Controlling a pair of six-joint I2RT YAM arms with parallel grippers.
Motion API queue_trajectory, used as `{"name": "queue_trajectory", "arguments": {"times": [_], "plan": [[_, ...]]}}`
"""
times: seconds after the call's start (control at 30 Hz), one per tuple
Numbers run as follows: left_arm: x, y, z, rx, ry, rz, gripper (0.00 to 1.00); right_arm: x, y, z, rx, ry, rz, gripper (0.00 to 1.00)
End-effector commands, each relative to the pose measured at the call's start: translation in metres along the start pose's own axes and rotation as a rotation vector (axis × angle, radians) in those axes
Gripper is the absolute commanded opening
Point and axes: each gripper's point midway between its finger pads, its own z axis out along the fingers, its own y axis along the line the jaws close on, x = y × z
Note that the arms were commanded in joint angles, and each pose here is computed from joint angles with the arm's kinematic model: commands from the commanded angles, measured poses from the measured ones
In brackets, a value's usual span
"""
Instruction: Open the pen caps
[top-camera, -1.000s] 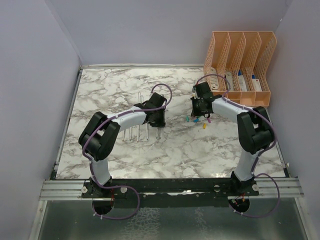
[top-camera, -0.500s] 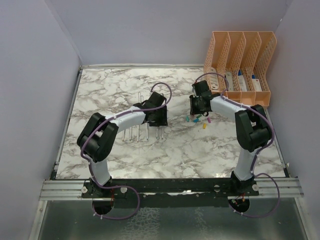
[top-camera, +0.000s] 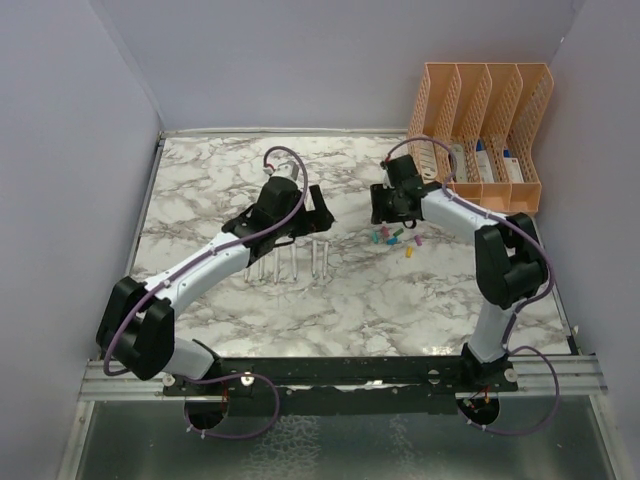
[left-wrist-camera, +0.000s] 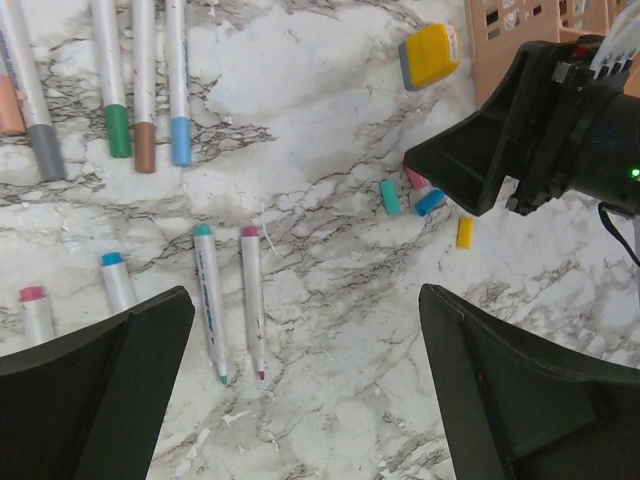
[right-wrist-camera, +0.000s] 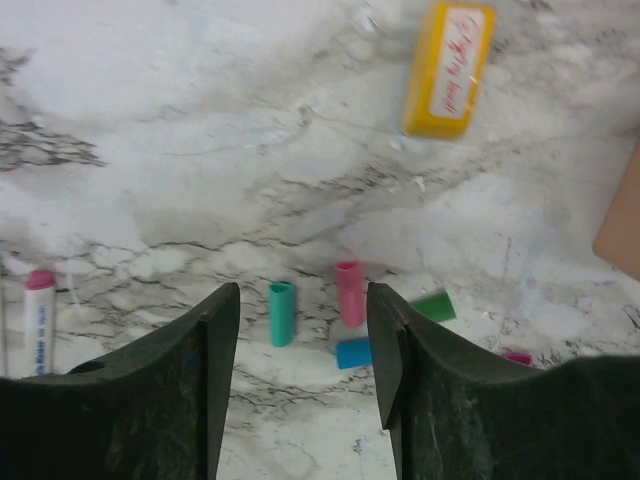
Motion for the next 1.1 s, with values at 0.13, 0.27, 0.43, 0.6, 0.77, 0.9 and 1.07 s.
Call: {"name": "queue_trajectory", "arguments": {"times": [0.13,0.27,0.43,0.6,0.77,0.9,1.07], "plan": [[-0.025,0.021,-0.022,0.012,-0.147,-0.107,0.99,-0.054,0.091,-0.007,-0.150,-0.086,-0.100,0.59],[-0.028,0.035,-0.037,-0.006,-0.177,-0.127,0.99,-0.063,0.118,0.012,-0.157,-0.083,-0.107,0.64],[-0.029,0.058,-0.058,-0.043,-0.217,-0.156,0.98,-0.064,0.146,0.036,-0.152,-0.055,-0.139,0.65],[-0.032,0.077,-0.081,-0.085,-0.289,-0.190,0.97,-0.057,0.163,0.054,-0.143,-0.038,-0.152,0.62],[-0.035,0.090,-0.099,-0.124,-0.347,-0.202,0.96,-0.051,0.168,0.066,-0.124,-0.028,-0.158,0.53],[-0.036,0.094,-0.107,-0.138,-0.366,-0.197,0.96,-0.048,0.170,0.073,-0.111,-0.022,-0.170,0.49],[-0.036,0.097,-0.109,-0.148,-0.366,-0.193,0.96,-0.042,0.173,0.081,-0.106,-0.006,-0.182,0.48]]}}
